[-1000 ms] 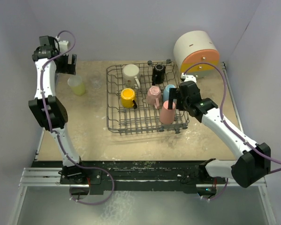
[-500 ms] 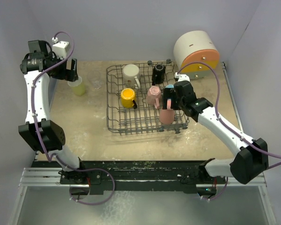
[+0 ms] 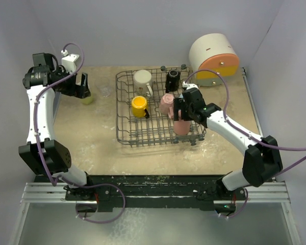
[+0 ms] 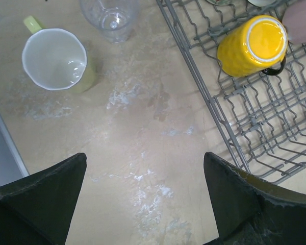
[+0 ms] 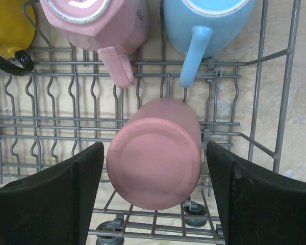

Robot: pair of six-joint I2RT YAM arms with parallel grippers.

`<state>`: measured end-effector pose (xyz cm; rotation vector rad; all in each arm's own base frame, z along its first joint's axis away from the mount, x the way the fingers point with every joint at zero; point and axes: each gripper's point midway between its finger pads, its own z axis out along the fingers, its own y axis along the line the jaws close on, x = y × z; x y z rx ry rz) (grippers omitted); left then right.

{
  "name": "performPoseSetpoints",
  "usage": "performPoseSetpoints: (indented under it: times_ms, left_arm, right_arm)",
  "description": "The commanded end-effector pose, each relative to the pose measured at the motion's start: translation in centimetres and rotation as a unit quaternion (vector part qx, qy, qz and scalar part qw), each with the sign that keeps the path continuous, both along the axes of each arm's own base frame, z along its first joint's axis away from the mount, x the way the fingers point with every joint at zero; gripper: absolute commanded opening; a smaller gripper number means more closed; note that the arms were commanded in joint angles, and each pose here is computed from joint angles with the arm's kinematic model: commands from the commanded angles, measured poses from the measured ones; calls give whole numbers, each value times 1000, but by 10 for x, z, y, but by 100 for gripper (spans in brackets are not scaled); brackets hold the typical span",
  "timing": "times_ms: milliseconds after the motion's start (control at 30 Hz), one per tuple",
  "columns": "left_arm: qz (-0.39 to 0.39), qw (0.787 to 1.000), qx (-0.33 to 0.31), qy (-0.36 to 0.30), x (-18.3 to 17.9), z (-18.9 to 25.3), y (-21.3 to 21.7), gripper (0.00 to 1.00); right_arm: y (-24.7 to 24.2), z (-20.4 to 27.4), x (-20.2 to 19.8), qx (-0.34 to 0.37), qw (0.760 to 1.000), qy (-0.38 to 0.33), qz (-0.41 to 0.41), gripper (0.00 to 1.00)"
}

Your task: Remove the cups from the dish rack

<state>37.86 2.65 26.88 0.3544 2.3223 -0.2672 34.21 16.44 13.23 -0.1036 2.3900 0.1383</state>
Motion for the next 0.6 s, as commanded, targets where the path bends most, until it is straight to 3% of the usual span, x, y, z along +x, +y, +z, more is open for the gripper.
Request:
performPoseSetpoints:
  times_ms: [0,333,567]
  left_arm:
    - [-36,999,-17,-28,-9,14,-14,99]
    - [-78,995,-44,-38,-20,24,-38,99]
    - [-119,990,-52,-57,-27,24,-56,99]
  right_arm:
    - [6,8,1,11,1000,-16,14,78]
    - [-1,1,-5,-11,1000,1,10,55]
    - [4,58,-12,19,999,-23,27,37]
